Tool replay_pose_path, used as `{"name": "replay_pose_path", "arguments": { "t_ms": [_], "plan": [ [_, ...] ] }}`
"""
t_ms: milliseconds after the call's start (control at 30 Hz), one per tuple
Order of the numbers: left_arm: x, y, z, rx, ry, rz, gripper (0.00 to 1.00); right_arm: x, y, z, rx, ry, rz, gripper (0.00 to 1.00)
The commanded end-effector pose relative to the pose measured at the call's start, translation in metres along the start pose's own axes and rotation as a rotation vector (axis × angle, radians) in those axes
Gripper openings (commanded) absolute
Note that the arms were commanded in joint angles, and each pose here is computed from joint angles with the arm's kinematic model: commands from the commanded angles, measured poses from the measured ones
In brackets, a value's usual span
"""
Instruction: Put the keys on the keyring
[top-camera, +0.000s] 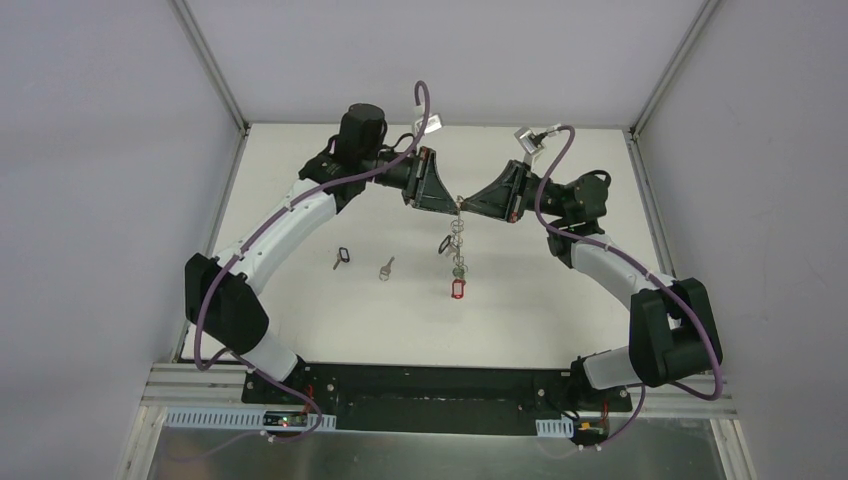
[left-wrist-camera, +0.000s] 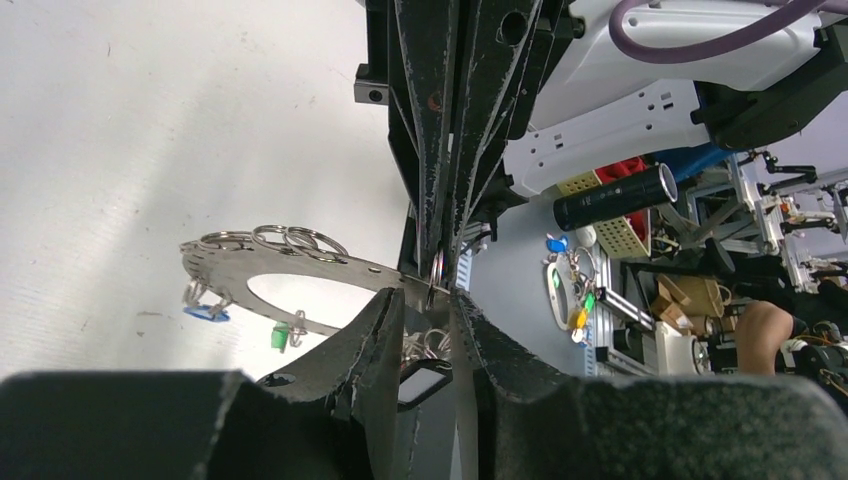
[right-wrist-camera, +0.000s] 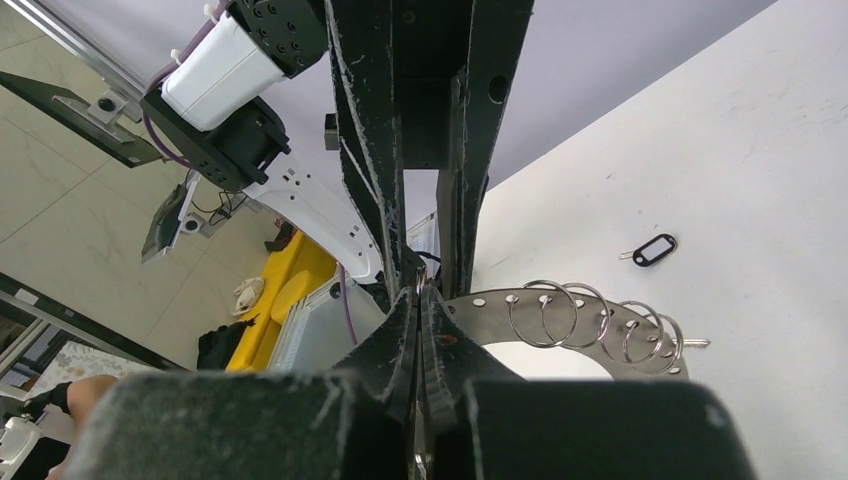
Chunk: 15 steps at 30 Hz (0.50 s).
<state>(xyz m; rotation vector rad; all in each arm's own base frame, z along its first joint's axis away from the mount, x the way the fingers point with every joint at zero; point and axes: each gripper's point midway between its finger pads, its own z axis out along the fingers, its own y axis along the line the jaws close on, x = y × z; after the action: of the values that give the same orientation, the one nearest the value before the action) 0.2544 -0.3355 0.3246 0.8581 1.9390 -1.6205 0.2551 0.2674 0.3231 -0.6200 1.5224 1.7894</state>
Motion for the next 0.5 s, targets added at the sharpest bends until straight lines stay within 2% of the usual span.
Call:
{"name": "replay_pose_path", "arguments": {
  "t_ms": [0, 167, 433, 467],
  "plan": [
    [-0.012, -0.015, 0.003, 0.048, -0.01, 0.039, 0.24, -0.008, 0.006, 0.0, -0.013, -0.03, -0.067, 0.0],
    [-0.011, -0.015, 0.006, 0.056, -0.003, 0.034, 0.19, -0.008, 0.004, 0.0, -0.011, -0.031, -0.062, 0.0],
    [-0.012, -0.014, 0.01, 0.07, 0.003, 0.023, 0.0, -0.002, -0.003, 0.0, 0.007, -0.022, -0.048, 0.0],
    [-0.012, -0.015, 0.01, 0.071, 0.003, 0.024, 0.0, -0.001, -0.005, -0.001, 0.011, -0.021, -0.049, 0.0]
  ]
}}
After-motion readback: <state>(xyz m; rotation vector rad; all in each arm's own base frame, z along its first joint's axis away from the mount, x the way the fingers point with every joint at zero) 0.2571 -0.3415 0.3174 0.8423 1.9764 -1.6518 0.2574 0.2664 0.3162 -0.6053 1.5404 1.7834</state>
